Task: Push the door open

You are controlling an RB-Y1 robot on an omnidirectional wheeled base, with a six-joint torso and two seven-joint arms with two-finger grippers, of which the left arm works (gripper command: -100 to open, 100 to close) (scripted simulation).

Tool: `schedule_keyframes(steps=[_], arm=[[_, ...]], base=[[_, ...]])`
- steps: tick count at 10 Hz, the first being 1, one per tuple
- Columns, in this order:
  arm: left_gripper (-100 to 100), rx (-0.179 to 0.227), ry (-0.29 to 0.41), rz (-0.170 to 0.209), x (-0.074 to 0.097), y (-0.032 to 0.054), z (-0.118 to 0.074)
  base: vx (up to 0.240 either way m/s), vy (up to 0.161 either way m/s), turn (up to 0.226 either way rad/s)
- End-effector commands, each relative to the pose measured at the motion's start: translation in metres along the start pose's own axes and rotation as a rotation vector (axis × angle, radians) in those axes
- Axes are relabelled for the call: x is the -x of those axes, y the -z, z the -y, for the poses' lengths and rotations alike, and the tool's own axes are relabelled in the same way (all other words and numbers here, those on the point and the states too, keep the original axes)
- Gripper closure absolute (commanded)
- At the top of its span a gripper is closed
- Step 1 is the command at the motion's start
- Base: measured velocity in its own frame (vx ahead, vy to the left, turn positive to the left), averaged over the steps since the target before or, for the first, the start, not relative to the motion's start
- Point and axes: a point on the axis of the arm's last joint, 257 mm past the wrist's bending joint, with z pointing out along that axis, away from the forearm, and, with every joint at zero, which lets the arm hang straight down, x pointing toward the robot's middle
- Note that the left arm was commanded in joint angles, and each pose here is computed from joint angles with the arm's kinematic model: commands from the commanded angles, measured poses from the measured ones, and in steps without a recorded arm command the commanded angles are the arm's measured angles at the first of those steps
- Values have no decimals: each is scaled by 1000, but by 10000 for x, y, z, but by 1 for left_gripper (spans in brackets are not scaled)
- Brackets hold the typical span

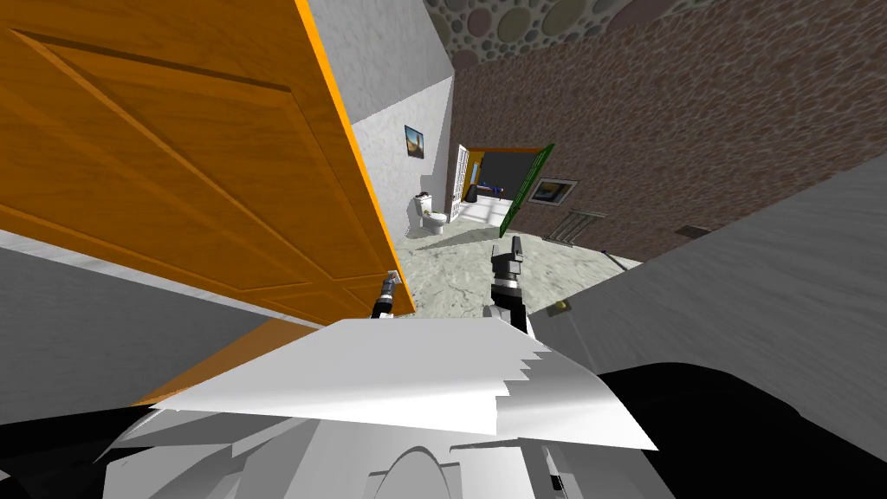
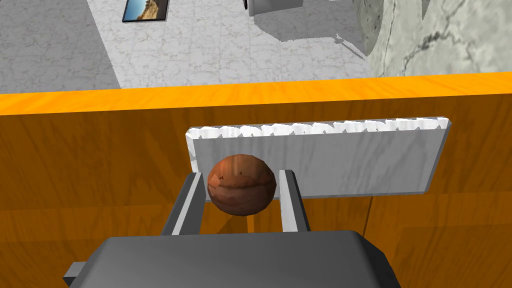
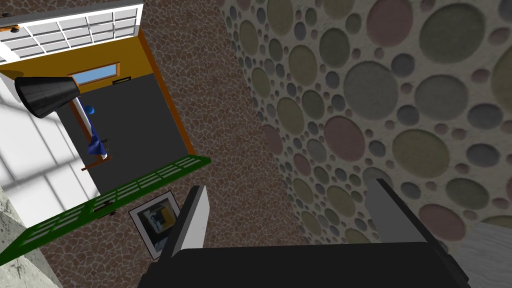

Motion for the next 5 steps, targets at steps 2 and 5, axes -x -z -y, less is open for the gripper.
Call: schedule_keyframes(steps=[2, 5], arm=[[100, -16, -6, 45, 223, -60, 79], [100, -14, -3, 96, 435, -69, 86]], base=[[210, -55, 54], [198, -74, 83]])
